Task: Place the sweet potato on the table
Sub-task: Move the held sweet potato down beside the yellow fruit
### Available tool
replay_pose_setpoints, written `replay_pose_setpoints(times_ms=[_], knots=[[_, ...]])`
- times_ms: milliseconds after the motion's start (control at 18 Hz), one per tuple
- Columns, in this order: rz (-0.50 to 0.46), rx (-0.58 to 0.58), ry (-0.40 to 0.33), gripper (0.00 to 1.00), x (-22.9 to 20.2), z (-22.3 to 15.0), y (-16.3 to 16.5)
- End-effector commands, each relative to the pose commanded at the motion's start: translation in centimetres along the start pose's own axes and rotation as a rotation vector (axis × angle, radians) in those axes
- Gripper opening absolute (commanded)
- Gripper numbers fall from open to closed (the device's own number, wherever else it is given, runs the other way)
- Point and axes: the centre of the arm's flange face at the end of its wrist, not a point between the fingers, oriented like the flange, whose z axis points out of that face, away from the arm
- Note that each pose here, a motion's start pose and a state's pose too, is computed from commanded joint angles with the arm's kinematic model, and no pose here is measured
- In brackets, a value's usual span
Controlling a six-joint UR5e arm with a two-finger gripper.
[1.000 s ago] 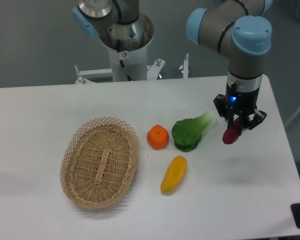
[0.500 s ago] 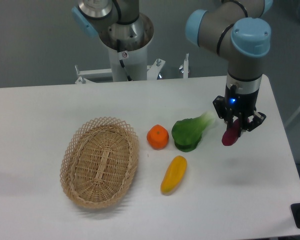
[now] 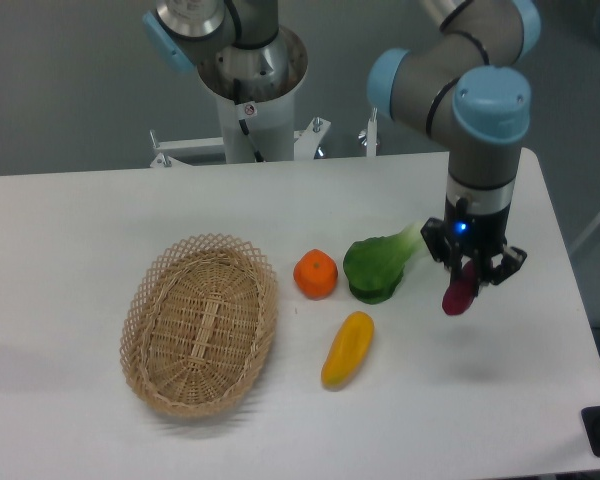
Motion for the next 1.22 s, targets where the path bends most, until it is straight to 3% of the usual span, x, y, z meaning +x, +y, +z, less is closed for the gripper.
replay_pose_setpoints(times_ms=[333,500,778,1222], knots=[[-0.098,-0.022,-0.092,0.37,0.9,5.5,-2.8],[-0.142,-0.025,-0.070,0.37,1.9,6.9,-3.5],[-0.101,-0.048,-0.024,0.37,3.9,9.9,-4.1],[-0.082,-0.095,-0.019,0.38,5.1,11.5,-4.5]])
